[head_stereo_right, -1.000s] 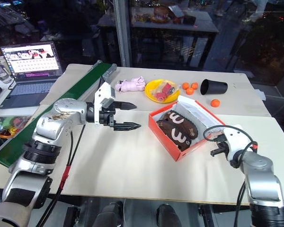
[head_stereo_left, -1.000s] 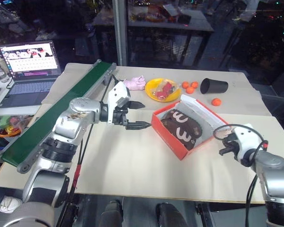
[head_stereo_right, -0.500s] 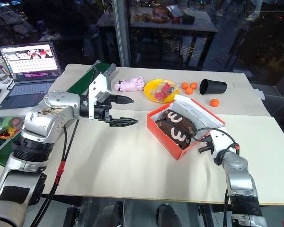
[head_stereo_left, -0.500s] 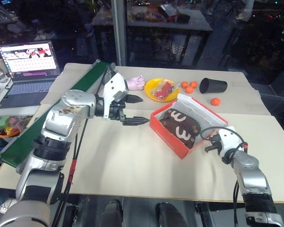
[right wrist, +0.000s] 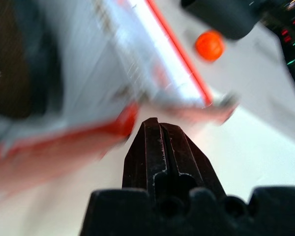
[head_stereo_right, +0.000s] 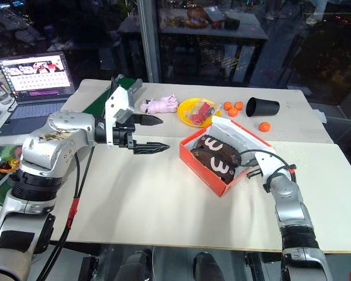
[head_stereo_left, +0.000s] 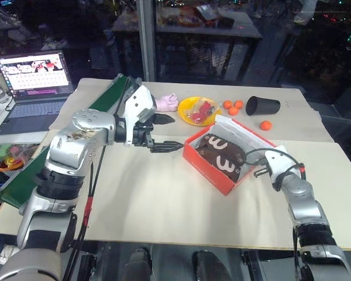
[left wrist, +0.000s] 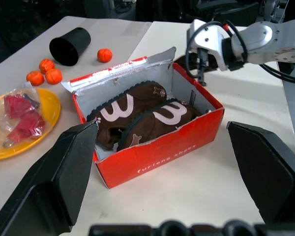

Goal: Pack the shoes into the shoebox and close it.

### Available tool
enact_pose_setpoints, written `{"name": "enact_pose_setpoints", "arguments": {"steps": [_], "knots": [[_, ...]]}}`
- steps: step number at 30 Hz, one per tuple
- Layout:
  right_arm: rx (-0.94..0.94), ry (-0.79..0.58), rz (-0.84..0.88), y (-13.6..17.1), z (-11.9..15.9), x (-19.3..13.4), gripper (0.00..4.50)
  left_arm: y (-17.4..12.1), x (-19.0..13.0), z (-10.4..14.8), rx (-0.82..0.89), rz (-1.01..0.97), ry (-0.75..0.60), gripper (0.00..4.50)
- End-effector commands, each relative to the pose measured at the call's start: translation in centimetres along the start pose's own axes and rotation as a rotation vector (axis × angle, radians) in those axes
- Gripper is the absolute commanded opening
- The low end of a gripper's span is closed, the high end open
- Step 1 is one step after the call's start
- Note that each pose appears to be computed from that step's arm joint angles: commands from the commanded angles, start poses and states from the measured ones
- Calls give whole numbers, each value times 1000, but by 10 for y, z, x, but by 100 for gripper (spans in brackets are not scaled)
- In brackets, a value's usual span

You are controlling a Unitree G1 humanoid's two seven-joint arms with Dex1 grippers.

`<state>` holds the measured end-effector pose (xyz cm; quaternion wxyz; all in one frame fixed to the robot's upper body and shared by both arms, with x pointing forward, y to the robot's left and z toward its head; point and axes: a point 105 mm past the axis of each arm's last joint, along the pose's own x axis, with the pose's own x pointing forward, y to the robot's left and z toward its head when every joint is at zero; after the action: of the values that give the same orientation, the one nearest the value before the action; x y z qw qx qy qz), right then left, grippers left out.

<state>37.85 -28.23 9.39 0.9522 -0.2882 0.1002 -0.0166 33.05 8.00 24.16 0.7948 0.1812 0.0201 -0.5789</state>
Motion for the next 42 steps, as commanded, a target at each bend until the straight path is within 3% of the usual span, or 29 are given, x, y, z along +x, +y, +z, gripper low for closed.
{"name": "enact_pose_setpoints", "arguments": {"steps": [1, 10, 22, 28, 33, 42], "knots": [[15, -62, -40, -13, 18, 3, 8, 0, -5, 12, 33, 18, -29, 450], [213, -138, 279, 43, 43, 3, 8, 2, -4, 12, 36, 33, -32, 450], [324, -95, 443, 87, 49, -32, 8, 7, -1, 11, 41, 42, -35, 450], [380, 13, 443, 100, 23, -46, 8, 9, 0, 11, 52, 34, -36, 450], [405, 112, 330, 89, -12, -41, 8, 11, 1, 13, 60, 31, -41, 450], [471, 4, 151, 58, -19, -6, 8, 12, -2, 12, 67, 22, -28, 450]]}}
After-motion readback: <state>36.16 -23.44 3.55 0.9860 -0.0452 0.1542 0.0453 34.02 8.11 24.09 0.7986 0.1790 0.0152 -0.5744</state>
